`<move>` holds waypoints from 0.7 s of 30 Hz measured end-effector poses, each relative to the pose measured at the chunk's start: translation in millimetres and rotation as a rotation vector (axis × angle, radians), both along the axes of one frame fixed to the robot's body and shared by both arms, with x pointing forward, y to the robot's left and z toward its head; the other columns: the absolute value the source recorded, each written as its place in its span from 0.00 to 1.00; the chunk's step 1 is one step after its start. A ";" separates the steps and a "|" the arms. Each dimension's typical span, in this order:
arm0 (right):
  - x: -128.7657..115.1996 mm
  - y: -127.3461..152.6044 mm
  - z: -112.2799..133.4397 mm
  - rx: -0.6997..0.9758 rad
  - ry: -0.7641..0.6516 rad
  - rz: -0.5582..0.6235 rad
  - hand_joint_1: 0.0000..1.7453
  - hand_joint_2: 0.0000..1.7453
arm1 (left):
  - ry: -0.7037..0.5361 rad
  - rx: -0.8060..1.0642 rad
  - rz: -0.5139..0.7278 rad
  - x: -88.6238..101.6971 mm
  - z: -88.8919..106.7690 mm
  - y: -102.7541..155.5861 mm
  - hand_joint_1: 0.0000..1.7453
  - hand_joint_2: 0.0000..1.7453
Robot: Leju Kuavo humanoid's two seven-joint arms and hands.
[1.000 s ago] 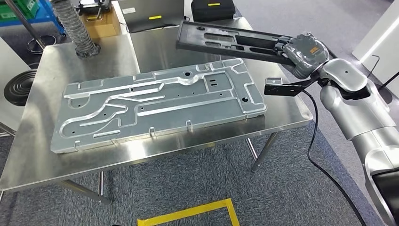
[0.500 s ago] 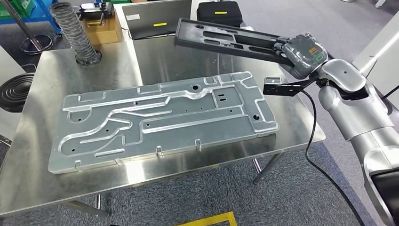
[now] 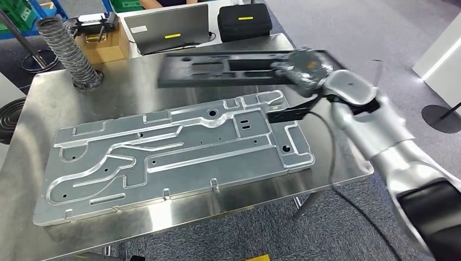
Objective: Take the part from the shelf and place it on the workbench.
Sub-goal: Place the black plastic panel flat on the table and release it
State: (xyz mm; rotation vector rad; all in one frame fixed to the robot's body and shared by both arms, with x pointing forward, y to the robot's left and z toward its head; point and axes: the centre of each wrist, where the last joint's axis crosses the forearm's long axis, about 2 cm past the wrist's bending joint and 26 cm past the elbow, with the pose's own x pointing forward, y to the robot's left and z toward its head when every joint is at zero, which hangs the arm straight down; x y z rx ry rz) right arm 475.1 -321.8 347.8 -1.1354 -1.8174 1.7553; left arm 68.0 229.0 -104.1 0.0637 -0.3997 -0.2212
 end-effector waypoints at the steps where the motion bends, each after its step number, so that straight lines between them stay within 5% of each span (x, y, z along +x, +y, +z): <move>1: 0.4 14.6 -3.5 -0.002 0.011 0.031 1.00 1.00 | -0.008 -0.002 -0.011 1.0 0.2 -0.2 0.00 1.00; 7: -2.0 74.4 -13.8 -0.016 0.036 0.151 1.00 1.00 | -0.044 -0.015 -0.070 10.4 1.9 -1.3 0.00 1.00; 13: -4.3 91.4 -22.1 -0.042 0.049 0.179 1.00 1.00 | -0.057 -0.021 -0.104 16.8 3.5 -4.6 0.00 1.00; 17: -5.1 93.4 -28.4 -0.053 0.061 0.178 0.00 0.00 | -0.059 -0.020 -0.122 17.4 3.7 -5.5 0.00 1.00; 18: -5.2 93.4 -29.2 -0.051 0.062 0.174 0.00 0.00 | -0.060 -0.018 -0.129 17.7 3.8 -5.6 0.00 1.00; 21: -5.0 91.6 -29.5 -0.033 0.061 0.163 0.00 0.00 | -0.058 -0.005 -0.142 19.1 4.3 -6.9 0.00 0.25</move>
